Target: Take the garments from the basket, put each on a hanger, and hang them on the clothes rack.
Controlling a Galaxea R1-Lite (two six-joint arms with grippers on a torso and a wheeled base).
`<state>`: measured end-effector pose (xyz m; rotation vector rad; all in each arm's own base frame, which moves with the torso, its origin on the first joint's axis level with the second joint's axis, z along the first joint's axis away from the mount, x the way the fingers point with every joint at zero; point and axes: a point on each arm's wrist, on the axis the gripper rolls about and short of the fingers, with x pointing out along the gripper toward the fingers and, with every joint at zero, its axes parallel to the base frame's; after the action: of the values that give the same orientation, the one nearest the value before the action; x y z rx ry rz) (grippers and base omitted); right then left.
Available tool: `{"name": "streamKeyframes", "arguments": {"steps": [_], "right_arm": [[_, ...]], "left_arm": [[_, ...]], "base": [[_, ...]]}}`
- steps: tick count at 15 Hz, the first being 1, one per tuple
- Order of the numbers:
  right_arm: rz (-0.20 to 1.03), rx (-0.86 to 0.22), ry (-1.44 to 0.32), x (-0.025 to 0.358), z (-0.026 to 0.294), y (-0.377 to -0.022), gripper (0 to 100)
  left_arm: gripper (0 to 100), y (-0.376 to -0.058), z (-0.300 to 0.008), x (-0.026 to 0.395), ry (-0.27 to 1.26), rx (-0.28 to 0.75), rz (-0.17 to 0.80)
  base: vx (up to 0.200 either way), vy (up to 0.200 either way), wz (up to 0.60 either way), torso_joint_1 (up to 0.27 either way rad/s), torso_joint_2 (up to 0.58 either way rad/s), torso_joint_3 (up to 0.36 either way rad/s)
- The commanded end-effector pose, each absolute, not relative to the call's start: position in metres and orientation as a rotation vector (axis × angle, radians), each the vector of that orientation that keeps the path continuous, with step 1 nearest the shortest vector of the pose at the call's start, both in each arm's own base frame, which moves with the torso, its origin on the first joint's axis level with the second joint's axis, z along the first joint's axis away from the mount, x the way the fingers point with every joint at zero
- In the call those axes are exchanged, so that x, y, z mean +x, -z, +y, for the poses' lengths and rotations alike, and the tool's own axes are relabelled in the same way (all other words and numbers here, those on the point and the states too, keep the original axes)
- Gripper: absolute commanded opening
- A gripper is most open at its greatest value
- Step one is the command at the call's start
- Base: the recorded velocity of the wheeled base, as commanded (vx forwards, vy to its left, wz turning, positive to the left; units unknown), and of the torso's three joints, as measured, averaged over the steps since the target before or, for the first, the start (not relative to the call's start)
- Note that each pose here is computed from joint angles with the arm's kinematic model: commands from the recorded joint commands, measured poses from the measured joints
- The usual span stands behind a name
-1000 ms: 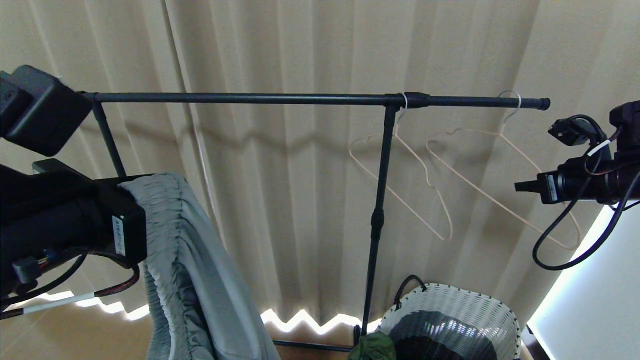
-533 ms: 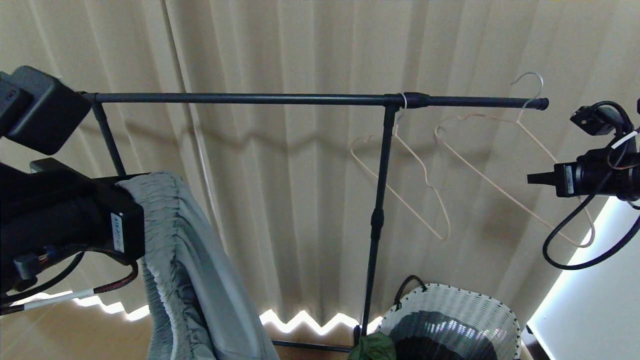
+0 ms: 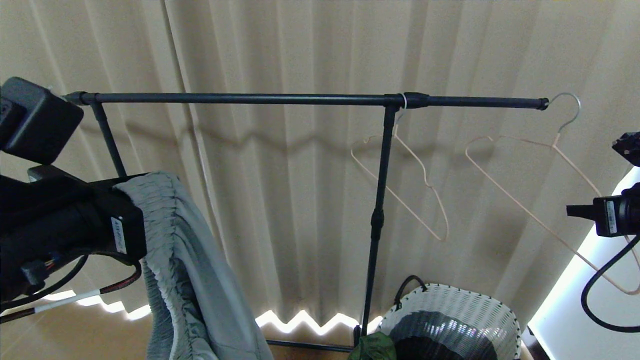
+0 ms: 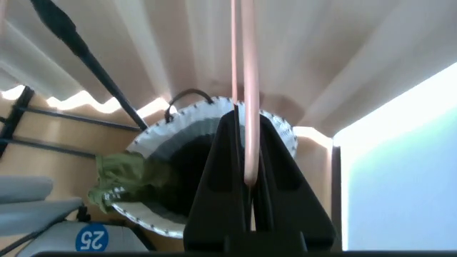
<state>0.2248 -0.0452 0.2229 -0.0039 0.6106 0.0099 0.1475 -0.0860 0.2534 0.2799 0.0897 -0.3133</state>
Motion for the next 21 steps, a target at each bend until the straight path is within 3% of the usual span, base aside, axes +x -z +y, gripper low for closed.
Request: {"name": "streamKeyframes", "arguments": {"steps": [1,5,15,21], "right_arm": [[0.583,-0.010,0.010,0.203,-0.044,-0.226,0],[0.569,-0.014,0.012,0.193,-0.042,-0.228,0],[0.577,-0.013,0.011,0.190,-0.041,-0.225,0],[0.516,-0.012,-0.016,0.172,-0.036,-0.232,0]], "left_arm": [[0,-0.247,-0.084,0.148,0.302,0.294,0.106],[0,-0.245,-0.080,0.148,0.281,0.298,0.110],[0,-0.238,-0.079,0.146,0.283,0.308,0.129],[0,-0.231,-0.074,0.140,0.287,0.326,0.134]], "base": [[0.000,0.000,0.00,0.000,0.00,0.000],[0.000,0.000,0.00,0.000,0.00,0.000],[-0.200,0.000,0.00,0.003,0.00,0.004],[0.000,0.000,0.00,0.000,0.00,0.000]]}}
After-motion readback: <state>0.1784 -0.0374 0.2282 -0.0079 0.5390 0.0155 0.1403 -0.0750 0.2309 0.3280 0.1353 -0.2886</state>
